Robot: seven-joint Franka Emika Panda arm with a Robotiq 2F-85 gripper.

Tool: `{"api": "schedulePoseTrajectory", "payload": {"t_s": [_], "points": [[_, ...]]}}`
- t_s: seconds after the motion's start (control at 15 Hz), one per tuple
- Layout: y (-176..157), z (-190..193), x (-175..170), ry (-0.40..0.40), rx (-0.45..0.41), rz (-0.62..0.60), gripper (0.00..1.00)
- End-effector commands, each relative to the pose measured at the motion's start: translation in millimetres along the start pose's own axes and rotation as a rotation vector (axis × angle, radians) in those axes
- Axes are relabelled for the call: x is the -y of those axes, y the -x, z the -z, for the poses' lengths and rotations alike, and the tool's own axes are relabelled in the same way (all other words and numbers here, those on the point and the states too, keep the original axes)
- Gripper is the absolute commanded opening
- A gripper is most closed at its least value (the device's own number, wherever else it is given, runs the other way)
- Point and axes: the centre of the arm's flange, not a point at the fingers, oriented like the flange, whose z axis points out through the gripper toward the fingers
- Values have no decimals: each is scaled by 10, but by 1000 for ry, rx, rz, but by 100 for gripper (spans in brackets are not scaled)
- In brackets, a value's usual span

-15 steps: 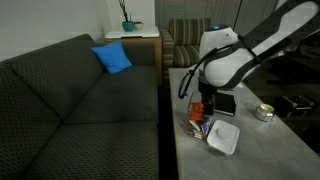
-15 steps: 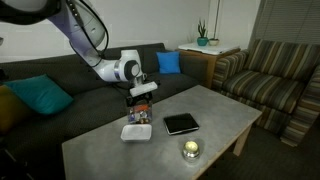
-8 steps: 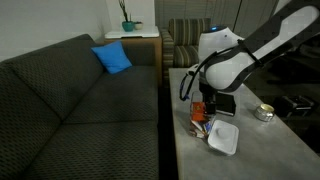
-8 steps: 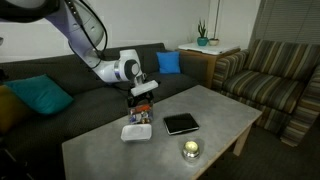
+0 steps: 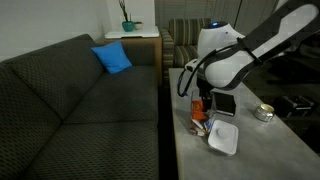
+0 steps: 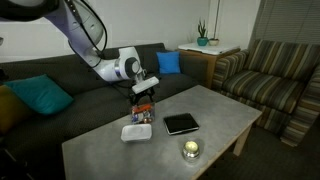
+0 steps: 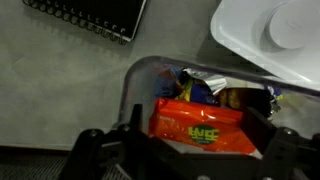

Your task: Remove the orange object from the storage container and put it on the table

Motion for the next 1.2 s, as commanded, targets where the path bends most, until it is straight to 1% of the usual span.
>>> {"api": "schedulePoseTrajectory", "payload": {"t_s": [0.0,0.13,0.27,0.47,0.67,0.93,1.13], "points": [[55,13,-37,23,-76,-3,100],[38,-28,-61,16,-126,-15,100],[17,-43,-66,-11,-167,-25,100],[3,-42,-56,-60,-194,-33,100],[1,-93,-33,-88,-193,-44,100],[-39,-230,38,-120,-159,-29,100],[-93,-301,61,-122,-149,-18,100]]}}
